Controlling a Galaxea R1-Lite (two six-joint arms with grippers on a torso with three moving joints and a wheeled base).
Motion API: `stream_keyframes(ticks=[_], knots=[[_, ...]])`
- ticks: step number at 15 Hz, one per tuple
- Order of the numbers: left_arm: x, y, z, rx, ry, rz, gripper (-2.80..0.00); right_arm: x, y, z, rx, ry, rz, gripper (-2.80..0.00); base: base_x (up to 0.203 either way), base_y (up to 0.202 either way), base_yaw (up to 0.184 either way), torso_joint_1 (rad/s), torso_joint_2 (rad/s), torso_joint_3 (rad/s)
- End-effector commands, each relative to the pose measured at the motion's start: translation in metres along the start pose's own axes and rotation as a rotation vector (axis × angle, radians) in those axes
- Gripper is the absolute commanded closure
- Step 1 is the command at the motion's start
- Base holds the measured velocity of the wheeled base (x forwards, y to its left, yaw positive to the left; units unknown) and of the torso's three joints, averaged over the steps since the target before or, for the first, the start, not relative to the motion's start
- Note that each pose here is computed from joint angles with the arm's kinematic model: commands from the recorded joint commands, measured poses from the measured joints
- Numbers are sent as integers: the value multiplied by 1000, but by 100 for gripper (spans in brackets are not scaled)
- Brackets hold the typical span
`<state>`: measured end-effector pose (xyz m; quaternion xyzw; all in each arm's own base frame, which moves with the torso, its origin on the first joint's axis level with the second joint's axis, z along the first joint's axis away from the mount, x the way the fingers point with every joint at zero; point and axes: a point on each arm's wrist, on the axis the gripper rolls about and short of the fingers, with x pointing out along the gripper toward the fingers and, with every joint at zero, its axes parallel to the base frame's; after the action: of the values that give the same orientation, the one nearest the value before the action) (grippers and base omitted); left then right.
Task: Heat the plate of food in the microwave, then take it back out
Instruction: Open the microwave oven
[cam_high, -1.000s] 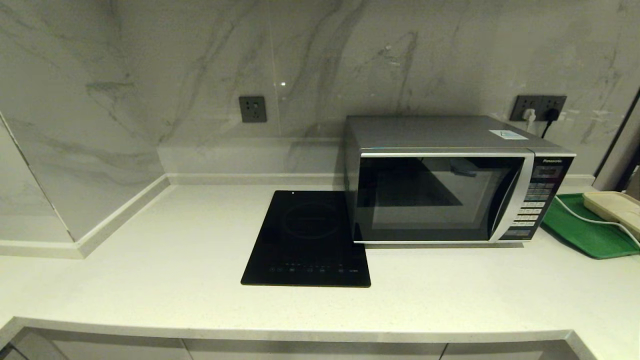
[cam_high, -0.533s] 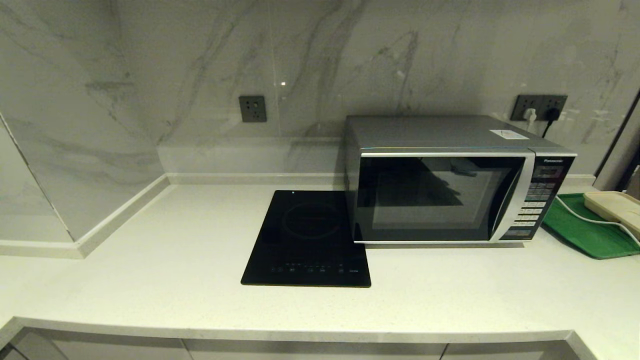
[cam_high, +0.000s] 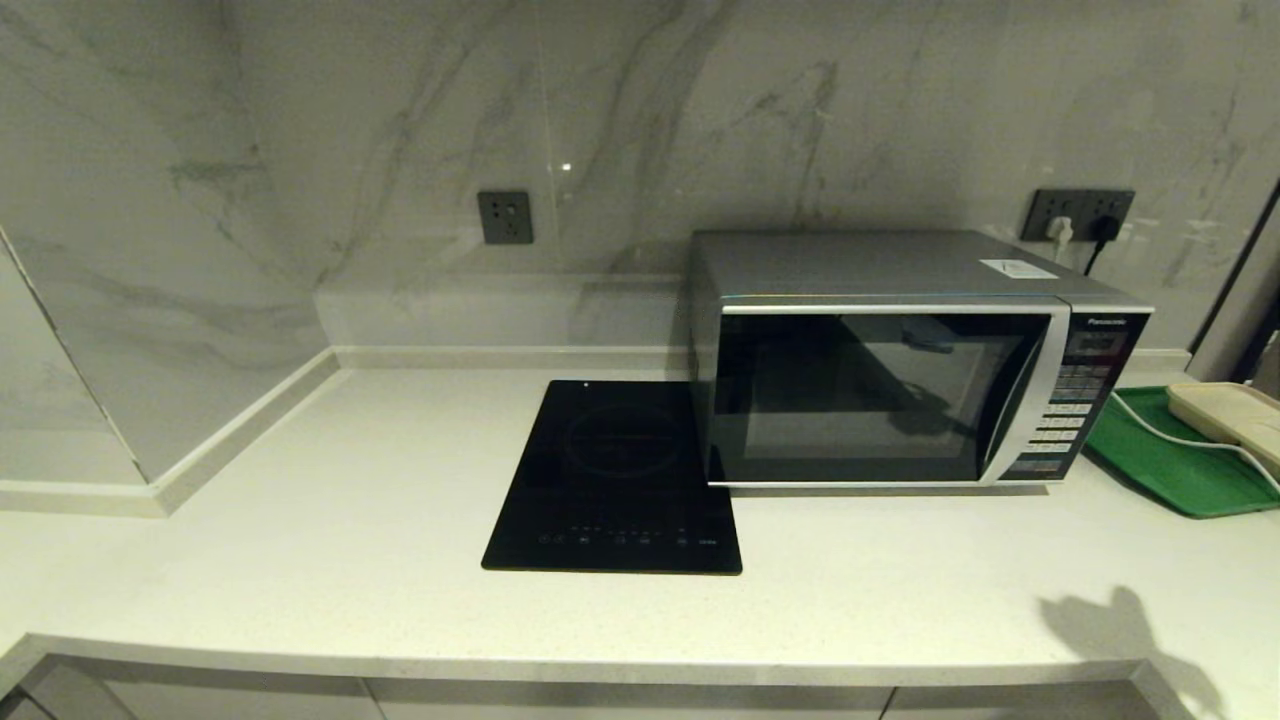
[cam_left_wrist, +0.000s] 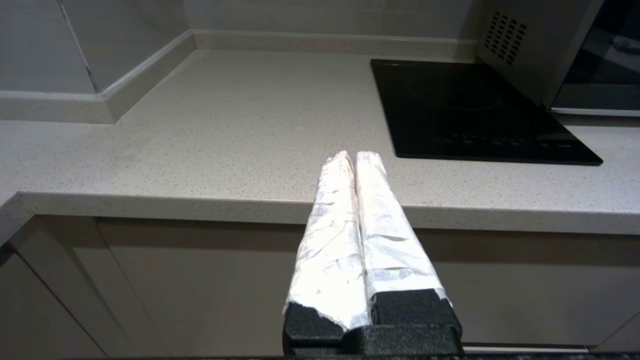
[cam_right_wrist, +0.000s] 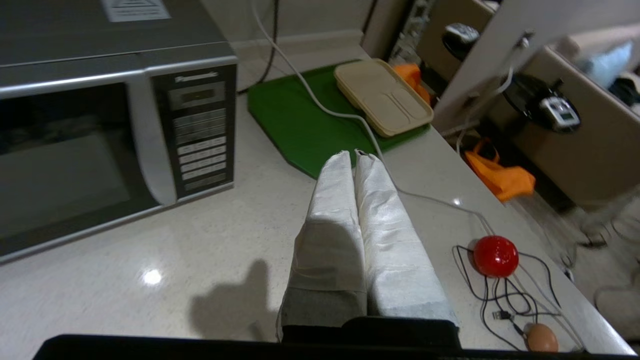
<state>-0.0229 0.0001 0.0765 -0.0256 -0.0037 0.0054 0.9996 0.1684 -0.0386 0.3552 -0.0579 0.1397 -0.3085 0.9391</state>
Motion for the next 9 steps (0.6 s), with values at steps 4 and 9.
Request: stream_keyframes(ticks=[4, 9], knots=[[0, 0, 0, -1, -2, 1, 0, 105, 63, -16, 100, 205, -64, 0, 0, 0, 0, 0, 0, 0], [0, 0, 0, -1, -1, 1, 0, 105, 100, -50, 150, 351, 199, -280, 0, 0, 0, 0, 0, 0]])
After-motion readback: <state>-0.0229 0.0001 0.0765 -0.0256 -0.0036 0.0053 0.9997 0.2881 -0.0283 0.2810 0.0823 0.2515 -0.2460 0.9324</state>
